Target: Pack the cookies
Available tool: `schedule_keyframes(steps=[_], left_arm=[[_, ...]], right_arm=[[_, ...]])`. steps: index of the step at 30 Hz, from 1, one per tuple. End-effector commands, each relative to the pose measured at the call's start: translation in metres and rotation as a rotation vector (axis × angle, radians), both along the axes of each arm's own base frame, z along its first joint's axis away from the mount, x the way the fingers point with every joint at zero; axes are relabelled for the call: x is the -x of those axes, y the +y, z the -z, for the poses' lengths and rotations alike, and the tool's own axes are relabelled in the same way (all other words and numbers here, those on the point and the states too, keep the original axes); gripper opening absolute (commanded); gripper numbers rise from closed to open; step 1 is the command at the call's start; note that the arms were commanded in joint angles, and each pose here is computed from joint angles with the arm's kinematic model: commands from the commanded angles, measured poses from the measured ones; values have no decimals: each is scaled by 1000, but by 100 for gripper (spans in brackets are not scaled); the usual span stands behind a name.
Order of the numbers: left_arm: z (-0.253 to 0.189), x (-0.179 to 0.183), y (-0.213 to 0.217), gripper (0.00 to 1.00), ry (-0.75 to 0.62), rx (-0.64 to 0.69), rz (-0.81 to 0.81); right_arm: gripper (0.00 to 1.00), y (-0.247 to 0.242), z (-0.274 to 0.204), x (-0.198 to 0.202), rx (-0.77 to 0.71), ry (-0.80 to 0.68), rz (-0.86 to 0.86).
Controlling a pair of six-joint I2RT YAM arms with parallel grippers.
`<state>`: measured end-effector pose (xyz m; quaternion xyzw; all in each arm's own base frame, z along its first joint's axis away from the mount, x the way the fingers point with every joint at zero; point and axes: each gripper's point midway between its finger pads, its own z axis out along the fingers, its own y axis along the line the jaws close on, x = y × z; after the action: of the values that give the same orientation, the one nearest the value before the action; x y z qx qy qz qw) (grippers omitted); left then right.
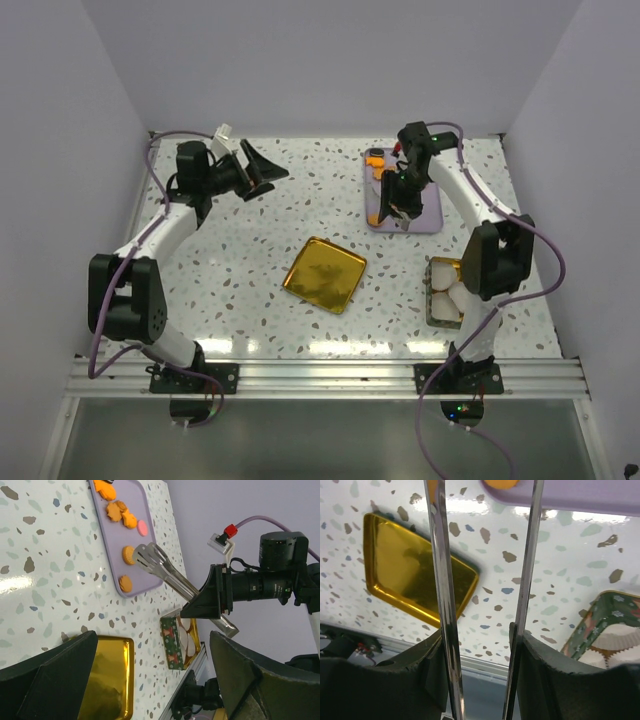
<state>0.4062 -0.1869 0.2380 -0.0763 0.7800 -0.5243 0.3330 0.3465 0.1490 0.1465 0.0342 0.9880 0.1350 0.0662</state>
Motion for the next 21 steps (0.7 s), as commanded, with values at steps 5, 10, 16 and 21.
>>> schedule_keyframes(steps=[5, 10, 16, 21], left_arm=[[2, 6, 1, 100, -45, -17, 42], [4, 8, 1, 100, -47, -19, 46], [3, 11, 1, 100, -50, -18, 49], [2, 13, 1, 100, -53, -18, 47]], right_arm=[[50, -35, -5, -4, 158, -7, -3], [52, -41, 4, -7, 193, 30, -7], [55, -41, 14, -11, 203, 54, -17], [55, -39, 20, -14, 198, 74, -26]])
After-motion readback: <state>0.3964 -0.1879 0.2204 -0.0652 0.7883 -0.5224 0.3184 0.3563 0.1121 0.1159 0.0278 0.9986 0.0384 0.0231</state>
